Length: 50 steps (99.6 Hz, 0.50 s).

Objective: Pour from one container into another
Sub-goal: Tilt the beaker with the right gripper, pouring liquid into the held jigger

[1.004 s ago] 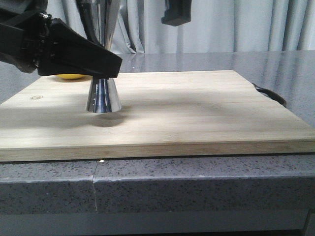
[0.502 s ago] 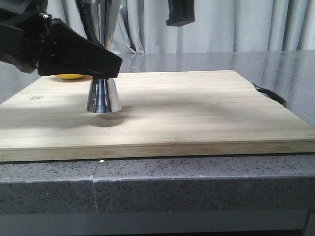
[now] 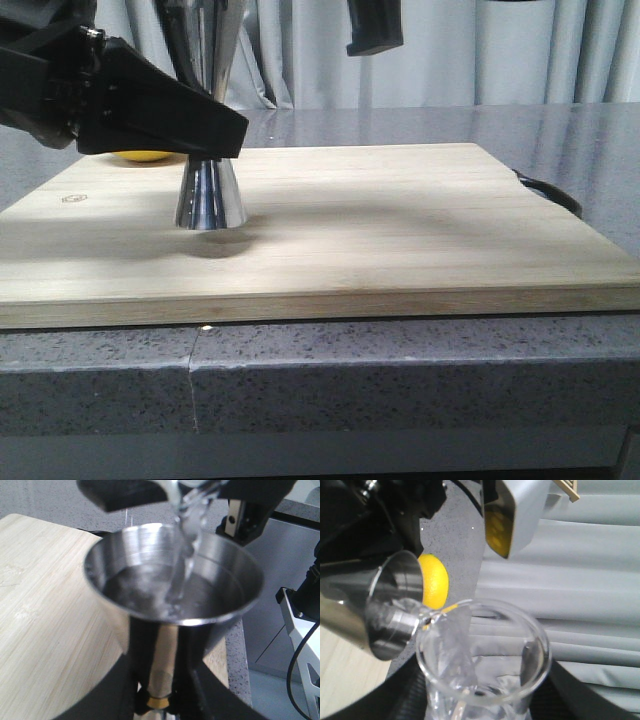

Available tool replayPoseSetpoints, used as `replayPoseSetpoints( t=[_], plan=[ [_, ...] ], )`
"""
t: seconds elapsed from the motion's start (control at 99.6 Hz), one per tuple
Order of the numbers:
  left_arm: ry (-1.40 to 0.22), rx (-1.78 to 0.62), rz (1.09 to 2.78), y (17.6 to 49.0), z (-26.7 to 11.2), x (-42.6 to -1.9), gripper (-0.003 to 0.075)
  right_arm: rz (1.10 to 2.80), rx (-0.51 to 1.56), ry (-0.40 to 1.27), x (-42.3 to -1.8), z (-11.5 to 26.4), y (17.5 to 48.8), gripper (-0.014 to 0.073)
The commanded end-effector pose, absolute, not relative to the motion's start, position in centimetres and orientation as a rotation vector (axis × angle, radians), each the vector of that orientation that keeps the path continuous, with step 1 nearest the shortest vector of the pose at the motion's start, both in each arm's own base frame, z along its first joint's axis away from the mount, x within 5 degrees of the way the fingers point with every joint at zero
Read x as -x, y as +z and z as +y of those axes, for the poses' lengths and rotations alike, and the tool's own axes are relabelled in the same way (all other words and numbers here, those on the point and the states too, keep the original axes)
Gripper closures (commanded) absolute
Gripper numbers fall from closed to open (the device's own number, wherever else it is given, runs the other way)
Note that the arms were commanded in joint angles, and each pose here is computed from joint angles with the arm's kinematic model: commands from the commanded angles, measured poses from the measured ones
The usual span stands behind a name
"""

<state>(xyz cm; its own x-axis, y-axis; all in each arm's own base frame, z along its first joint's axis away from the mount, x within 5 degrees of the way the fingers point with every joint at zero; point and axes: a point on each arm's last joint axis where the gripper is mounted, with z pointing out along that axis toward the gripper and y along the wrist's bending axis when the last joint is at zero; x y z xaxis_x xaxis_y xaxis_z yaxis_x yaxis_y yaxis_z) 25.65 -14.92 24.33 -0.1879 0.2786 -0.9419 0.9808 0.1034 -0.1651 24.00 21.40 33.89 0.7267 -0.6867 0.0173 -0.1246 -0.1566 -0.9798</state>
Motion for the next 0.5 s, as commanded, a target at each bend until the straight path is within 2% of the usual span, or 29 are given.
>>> replayPoseSetpoints(
  t=[0.0,0.492],
  plan=[
    [-1.222,-1.236,1.471,26.70,-15.38,-25.19,0.0739,0.565,1.599,-0.576,-23.33,21.12,36.64,0.0325],
    [-1.222,-1.236,1.471,26.70,-15.38,-25.19,0.0739,0.610,1.587,-0.561,-23.44,21.01,36.59,0.0325]
  ],
)
